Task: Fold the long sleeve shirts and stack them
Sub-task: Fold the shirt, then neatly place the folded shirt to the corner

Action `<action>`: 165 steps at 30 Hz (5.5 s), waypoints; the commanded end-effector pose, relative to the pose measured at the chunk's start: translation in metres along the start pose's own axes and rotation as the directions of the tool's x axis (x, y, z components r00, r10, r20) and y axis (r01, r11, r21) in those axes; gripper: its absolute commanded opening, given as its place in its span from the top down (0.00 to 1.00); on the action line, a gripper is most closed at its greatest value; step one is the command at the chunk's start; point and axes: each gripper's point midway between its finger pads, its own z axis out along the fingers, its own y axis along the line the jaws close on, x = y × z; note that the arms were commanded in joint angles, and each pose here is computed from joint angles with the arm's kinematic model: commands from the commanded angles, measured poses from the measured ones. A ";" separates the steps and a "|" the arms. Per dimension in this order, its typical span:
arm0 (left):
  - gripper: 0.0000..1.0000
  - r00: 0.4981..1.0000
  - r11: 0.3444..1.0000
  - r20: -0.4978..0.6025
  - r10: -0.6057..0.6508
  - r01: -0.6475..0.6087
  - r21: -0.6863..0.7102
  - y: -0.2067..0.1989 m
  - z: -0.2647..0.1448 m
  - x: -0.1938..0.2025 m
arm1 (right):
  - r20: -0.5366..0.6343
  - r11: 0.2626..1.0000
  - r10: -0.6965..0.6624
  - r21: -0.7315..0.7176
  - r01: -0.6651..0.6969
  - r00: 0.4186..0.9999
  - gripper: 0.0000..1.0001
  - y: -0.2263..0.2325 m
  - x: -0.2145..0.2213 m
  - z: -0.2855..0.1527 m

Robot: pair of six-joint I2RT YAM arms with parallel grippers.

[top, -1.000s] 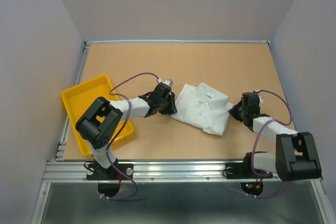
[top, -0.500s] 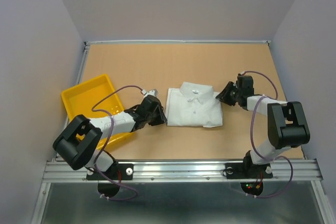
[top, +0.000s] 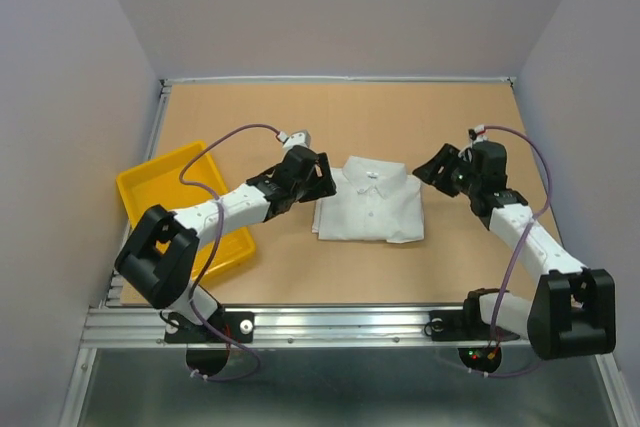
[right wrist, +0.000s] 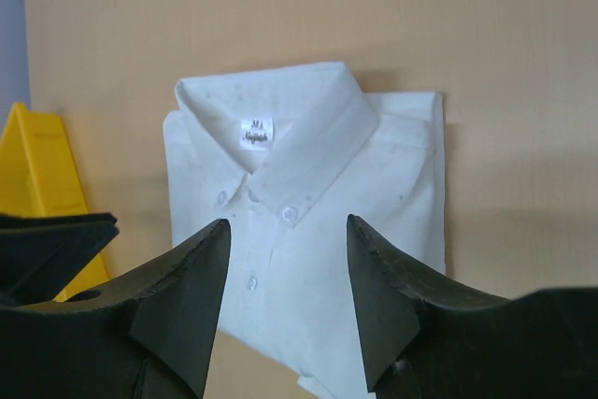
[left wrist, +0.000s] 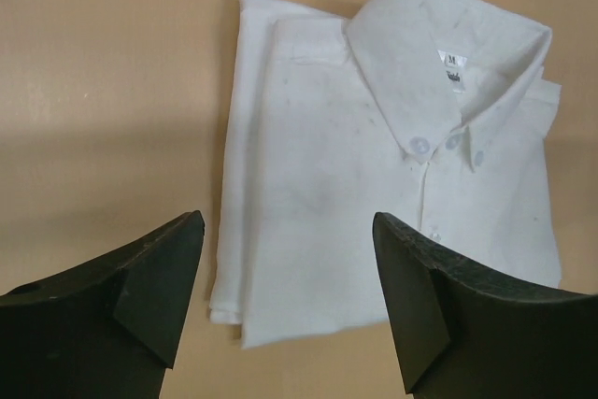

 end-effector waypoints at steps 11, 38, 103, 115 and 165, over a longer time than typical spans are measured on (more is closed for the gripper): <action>0.41 0.986 0.992 -0.143 0.082 -0.095 -0.082 0.010 0.059 0.029 | -0.145 0.995 0.104 0.013 -0.103 0.984 0.43 -0.023 0.082 -0.027; 0.95 0.981 0.996 -0.175 -0.082 0.076 -0.045 0.022 0.058 0.060 | -0.124 0.939 0.283 0.240 -0.248 0.951 0.74 -0.086 0.142 -0.026; 0.16 0.999 0.994 -0.049 -0.019 0.013 -0.108 0.038 -0.007 0.061 | 0.032 0.998 -0.058 0.035 0.056 0.998 0.13 -0.019 0.012 -0.032; 0.41 0.984 0.980 -0.175 0.030 -0.064 -0.188 0.048 0.014 0.096 | 0.065 0.997 -0.073 -0.025 0.075 0.995 0.05 0.003 0.020 -0.075; 0.75 0.994 0.704 0.098 -0.057 0.110 -0.702 0.370 0.077 -0.288 | -0.004 0.985 -0.172 -0.030 0.172 0.985 0.05 0.025 -0.001 -0.077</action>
